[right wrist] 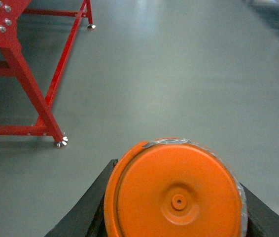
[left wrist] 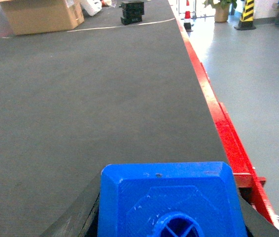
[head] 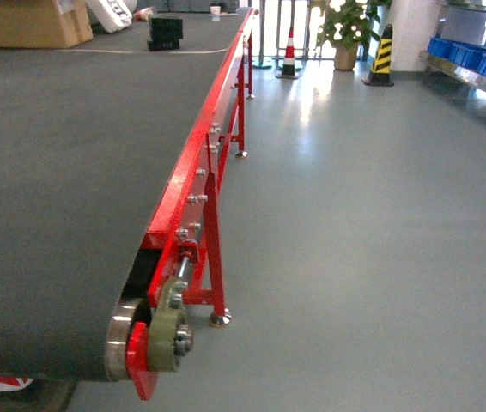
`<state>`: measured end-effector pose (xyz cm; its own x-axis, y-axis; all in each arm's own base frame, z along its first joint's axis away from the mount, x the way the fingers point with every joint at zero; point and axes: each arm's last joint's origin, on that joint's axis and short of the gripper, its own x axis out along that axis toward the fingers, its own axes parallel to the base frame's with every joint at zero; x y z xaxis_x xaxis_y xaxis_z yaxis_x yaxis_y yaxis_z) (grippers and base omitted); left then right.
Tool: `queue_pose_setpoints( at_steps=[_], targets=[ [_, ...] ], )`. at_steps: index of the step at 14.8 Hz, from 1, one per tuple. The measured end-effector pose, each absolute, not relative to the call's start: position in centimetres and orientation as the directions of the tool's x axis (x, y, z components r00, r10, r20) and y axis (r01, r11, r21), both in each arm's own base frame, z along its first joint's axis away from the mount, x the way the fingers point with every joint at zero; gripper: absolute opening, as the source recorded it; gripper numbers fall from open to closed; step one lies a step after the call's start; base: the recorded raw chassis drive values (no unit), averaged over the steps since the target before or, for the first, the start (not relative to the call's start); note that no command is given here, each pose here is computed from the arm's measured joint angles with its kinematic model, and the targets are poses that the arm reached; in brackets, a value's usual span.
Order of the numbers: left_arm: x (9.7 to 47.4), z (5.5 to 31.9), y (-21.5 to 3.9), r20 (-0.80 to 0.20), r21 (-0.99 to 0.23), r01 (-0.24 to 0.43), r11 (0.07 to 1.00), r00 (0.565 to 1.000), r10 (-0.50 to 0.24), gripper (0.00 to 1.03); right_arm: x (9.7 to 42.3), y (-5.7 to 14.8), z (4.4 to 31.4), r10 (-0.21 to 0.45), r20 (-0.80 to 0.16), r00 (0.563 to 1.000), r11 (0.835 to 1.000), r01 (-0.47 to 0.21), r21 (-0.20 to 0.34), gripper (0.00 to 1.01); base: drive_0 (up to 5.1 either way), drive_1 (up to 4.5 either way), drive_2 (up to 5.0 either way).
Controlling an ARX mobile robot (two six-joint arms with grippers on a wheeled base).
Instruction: Sort blue parts and orange caps into right shelf containers
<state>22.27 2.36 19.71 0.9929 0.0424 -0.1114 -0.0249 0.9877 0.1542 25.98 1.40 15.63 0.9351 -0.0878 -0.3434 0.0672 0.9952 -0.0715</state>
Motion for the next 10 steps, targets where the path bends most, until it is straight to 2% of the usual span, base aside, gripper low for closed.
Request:
queue_pose_setpoints(
  at_steps=[10],
  targets=[
    [22.27,19.71,2.36,-0.112,0.154,-0.025,0.988,0.993,0.042,0.45,25.98,1.42,15.62,-0.086,-0.343,0.935,0.995,0.065,-0.071,0.45,5.1,-2.29,-2.1]
  ],
)
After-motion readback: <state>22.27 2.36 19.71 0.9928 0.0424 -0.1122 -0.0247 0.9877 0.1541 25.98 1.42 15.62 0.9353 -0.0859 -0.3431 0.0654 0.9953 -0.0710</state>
